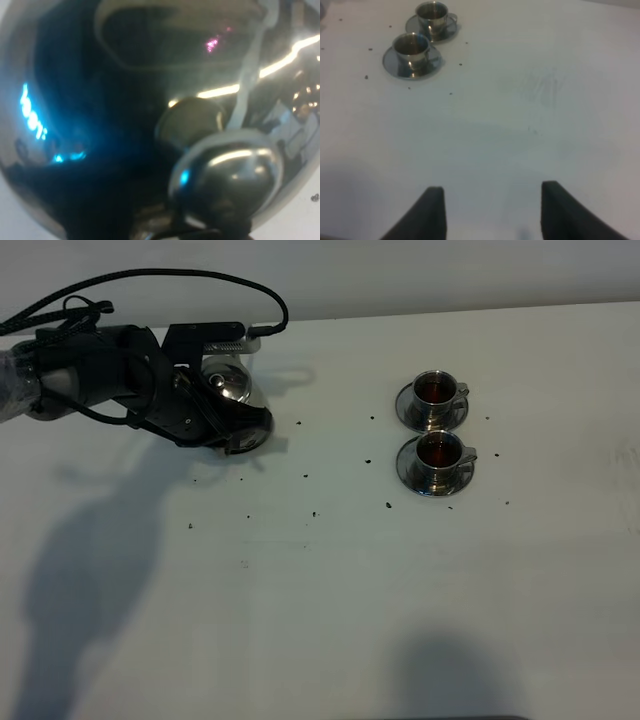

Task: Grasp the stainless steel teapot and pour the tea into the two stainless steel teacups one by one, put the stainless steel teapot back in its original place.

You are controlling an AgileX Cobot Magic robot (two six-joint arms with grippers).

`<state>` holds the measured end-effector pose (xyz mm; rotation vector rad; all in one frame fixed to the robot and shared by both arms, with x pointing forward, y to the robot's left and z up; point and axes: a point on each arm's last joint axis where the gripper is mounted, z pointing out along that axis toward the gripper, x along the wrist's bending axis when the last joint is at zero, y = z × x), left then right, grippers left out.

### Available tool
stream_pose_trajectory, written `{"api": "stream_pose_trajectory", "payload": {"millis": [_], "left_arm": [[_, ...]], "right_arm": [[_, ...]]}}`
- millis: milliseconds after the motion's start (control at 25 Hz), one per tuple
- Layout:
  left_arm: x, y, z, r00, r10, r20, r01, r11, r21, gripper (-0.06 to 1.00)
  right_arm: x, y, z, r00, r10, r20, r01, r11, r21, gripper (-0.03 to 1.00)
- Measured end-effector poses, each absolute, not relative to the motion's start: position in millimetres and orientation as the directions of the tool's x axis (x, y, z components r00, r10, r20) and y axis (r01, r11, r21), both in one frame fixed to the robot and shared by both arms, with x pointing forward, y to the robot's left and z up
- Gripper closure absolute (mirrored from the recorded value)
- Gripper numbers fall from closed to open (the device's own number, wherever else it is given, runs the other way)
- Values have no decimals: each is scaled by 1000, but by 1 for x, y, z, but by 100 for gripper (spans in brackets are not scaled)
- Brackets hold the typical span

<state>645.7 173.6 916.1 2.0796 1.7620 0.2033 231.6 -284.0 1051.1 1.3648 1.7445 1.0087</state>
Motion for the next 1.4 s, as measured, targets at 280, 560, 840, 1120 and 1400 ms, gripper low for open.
{"api": "stream_pose_trajectory", "payload": {"millis": [280, 560, 840, 1120, 1400], "left_arm": [[646, 173, 916, 185, 969, -163, 913, -108, 392, 73], [645, 173, 916, 184, 969, -165, 915, -108, 388, 73], [645, 172, 916, 184, 969, -165, 916, -108, 387, 73], [647, 172, 908, 188, 969, -160, 915, -113, 387, 73], [647, 172, 908, 187, 969, -159, 913, -112, 392, 73]], "right_arm": [[232, -284, 1051, -207, 977, -58, 438, 145, 887, 55], [232, -284, 1051, -207, 977, -58, 438, 145, 887, 55], [232, -284, 1051, -206, 977, -57, 438, 144, 887, 55], [232, -284, 1051, -206, 977, -57, 438, 144, 887, 55], [232, -284, 1051, -207, 977, -58, 438, 145, 887, 55]]}}
